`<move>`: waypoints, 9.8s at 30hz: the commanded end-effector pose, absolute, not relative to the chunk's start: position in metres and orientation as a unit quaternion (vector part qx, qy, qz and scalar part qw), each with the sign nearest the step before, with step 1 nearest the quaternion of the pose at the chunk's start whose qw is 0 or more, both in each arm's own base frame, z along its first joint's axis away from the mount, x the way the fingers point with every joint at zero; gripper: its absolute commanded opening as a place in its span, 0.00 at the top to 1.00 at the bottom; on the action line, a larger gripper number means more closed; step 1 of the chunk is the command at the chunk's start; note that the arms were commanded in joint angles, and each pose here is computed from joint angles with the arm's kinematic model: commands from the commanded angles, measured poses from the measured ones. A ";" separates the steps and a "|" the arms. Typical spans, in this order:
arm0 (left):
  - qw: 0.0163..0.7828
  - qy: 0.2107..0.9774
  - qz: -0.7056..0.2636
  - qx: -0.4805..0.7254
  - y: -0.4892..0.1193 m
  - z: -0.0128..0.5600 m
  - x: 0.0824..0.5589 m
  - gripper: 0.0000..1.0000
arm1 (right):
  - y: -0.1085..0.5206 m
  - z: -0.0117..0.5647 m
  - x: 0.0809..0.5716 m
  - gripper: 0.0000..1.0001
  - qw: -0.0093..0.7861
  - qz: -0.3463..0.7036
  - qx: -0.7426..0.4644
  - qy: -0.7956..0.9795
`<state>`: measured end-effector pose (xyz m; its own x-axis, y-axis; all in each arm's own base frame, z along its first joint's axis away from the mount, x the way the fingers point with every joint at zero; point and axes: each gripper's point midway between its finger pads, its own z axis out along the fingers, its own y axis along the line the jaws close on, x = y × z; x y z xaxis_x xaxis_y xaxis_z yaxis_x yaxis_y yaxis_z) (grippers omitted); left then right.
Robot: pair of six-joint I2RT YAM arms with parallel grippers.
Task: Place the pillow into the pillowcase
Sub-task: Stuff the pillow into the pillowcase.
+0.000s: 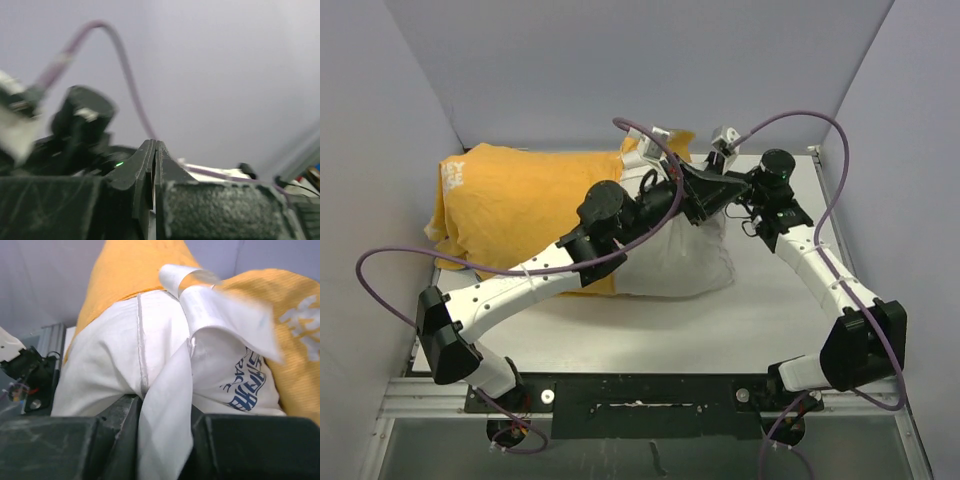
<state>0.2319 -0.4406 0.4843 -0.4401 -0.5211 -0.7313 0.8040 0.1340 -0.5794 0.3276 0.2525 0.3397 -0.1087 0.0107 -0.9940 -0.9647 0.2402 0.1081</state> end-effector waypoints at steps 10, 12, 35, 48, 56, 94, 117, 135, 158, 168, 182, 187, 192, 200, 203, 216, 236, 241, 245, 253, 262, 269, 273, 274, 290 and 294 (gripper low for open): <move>0.610 0.581 -0.511 0.171 -0.384 0.487 0.232 0.80 | 0.217 0.218 0.290 0.75 0.479 0.402 -0.472 0.622; 0.614 0.636 -0.422 0.200 -0.364 0.454 0.244 0.64 | 0.218 0.213 0.275 0.73 0.466 0.408 -0.502 0.604; 0.539 0.815 -0.027 0.210 -0.223 0.301 0.267 0.53 | 0.221 0.195 0.252 0.55 0.420 0.324 -0.617 0.581; 0.588 0.778 -0.142 0.167 -0.225 0.361 0.250 0.55 | 0.216 0.200 0.251 0.53 0.408 0.312 -0.633 0.579; 0.549 0.809 -0.112 0.176 -0.223 0.329 0.267 0.58 | 0.213 0.216 0.243 0.48 0.402 0.309 -0.647 0.569; 0.515 0.835 -0.019 0.192 -0.223 0.295 0.313 0.89 | 0.278 0.295 0.280 0.07 0.452 0.251 -0.641 0.567; 0.542 0.636 -0.488 0.251 -0.339 0.454 0.243 1.00 | 0.346 0.334 0.291 1.00 0.418 0.553 -0.469 0.546; 0.469 0.628 -0.598 0.166 -0.372 0.394 0.257 1.00 | 0.337 0.138 0.331 0.88 0.411 0.461 -0.314 0.721; 0.460 0.698 -0.545 0.056 -0.323 0.252 0.291 1.00 | 0.276 0.182 0.344 0.47 0.392 0.544 -0.360 0.649; 0.466 0.698 -0.535 0.095 -0.326 0.264 0.297 1.00 | 0.212 0.299 0.277 0.01 0.470 0.371 -0.589 0.542; 0.495 0.642 -0.565 0.152 -0.346 0.362 0.279 1.00 | 0.266 0.198 0.343 0.28 0.510 0.204 -0.564 0.617; 0.490 0.623 -0.584 0.174 -0.378 0.388 0.290 1.00 | 0.250 0.217 0.399 0.96 0.536 0.311 -0.400 0.675; 0.469 0.639 -0.587 0.166 -0.414 0.363 0.315 0.91 | 0.250 0.185 0.381 0.87 0.485 0.390 -0.366 0.692; 0.533 0.670 -0.475 0.203 -0.393 0.371 0.334 0.30 | 0.218 0.171 0.370 0.40 0.455 0.419 -0.370 0.693; 0.561 0.675 -0.423 0.225 -0.361 0.383 0.316 0.29 | 0.208 0.198 0.361 0.24 0.467 0.434 -0.399 0.660; 0.497 0.806 -0.321 0.003 -0.241 0.174 0.229 0.36 | 0.195 0.263 0.284 0.02 0.548 0.334 -0.570 0.513; 0.498 0.747 -0.432 -0.083 -0.283 0.130 0.303 0.12 | 0.191 0.194 0.344 0.02 0.569 0.163 -0.540 0.598; 0.487 0.728 -0.475 -0.087 -0.305 0.126 0.323 0.13 | 0.193 0.211 0.338 0.02 0.581 0.181 -0.531 0.589; 0.488 0.724 -0.478 -0.096 -0.317 0.120 0.341 0.18 | 0.193 0.214 0.340 0.02 0.581 0.177 -0.534 0.588; 0.476 0.702 -0.521 -0.092 -0.332 0.116 0.353 1.00 | 0.188 0.235 0.374 0.02 0.597 0.082 -0.562 0.566; 0.448 0.685 -0.575 0.026 -0.346 0.176 0.289 1.00 | 0.238 0.173 0.415 0.31 0.515 0.124 -0.594 0.605; 0.419 0.640 -0.628 0.145 -0.372 0.262 0.242 1.00 | 0.348 0.244 0.393 1.00 0.528 0.249 -0.495 0.644; 0.396 0.591 -0.671 0.208 -0.387 0.310 0.220 1.00 | 0.375 0.234 0.382 1.00 0.479 0.330 -0.404 0.706; 0.390 0.583 -0.680 0.215 -0.388 0.314 0.217 1.00 | 0.376 0.212 0.378 1.00 0.458 0.339 -0.396 0.720; 0.354 0.690 -0.586 0.235 -0.391 0.251 0.196 0.45 | 0.267 0.196 0.297 0.42 0.389 0.410 -0.559 0.607; 0.331 0.741 -0.521 0.264 -0.367 0.254 0.162 0.36 | 0.217 0.254 0.309 0.20 0.438 0.358 -0.591 0.575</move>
<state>0.1864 -0.3897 0.1955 -0.7501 -0.0068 -0.6613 0.6314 0.2897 -0.7193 0.3498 0.2521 0.2020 -0.0192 -0.3890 -0.9210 -0.9794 0.1926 -0.0609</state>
